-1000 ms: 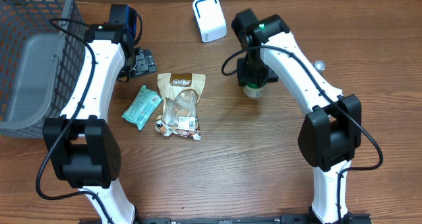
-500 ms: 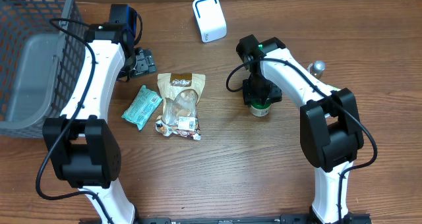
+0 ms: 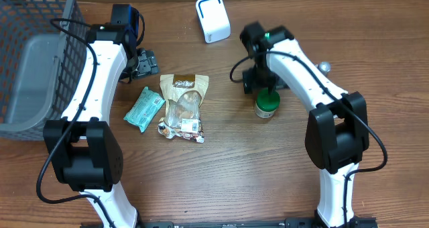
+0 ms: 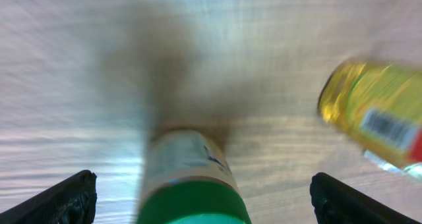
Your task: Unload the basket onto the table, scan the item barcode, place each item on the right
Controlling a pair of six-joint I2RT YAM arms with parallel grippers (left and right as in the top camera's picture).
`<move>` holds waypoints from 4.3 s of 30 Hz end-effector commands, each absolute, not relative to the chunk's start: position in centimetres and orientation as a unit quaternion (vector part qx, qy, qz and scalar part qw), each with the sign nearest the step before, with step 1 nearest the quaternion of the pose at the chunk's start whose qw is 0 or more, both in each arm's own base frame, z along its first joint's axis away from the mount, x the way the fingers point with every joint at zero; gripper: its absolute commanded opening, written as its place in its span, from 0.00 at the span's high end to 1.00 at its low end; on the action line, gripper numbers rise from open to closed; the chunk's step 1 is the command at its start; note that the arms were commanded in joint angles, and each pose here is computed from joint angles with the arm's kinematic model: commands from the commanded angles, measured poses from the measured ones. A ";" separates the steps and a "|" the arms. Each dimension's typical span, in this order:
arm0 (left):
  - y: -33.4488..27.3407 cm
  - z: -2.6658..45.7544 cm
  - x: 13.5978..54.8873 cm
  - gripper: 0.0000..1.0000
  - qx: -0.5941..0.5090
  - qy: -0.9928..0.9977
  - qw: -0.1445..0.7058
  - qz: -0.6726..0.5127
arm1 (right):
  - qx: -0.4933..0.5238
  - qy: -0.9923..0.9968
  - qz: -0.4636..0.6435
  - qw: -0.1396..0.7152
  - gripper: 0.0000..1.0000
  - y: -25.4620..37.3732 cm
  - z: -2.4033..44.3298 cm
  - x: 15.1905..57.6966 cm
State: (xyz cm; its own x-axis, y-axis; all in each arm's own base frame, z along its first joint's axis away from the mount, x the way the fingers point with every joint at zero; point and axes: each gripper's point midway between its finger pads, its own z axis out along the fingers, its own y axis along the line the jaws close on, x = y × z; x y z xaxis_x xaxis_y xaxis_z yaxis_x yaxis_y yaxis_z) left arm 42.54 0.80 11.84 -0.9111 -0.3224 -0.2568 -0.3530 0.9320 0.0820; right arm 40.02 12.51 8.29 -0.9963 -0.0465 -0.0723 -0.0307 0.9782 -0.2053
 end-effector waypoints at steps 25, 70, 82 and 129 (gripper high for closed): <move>0.9 12.1 43.0 0.00 -0.166 0.975 0.127 0.069 | 0.059 0.990 0.094 0.092 0.89 24.8 8.3 41.1; 0.9 12.1 43.0 0.00 -0.166 0.975 0.127 0.069 | 0.160 0.976 -0.074 -0.125 0.81 10.2 5.0 32.7; 0.9 12.1 43.0 0.00 -0.166 0.975 0.127 0.069 | 0.035 0.969 -0.165 -0.180 0.82 6.4 6.7 30.0; 0.9 12.1 43.0 0.00 -0.166 0.975 0.127 0.069 | -0.051 0.974 0.214 0.051 0.41 27.6 5.9 39.6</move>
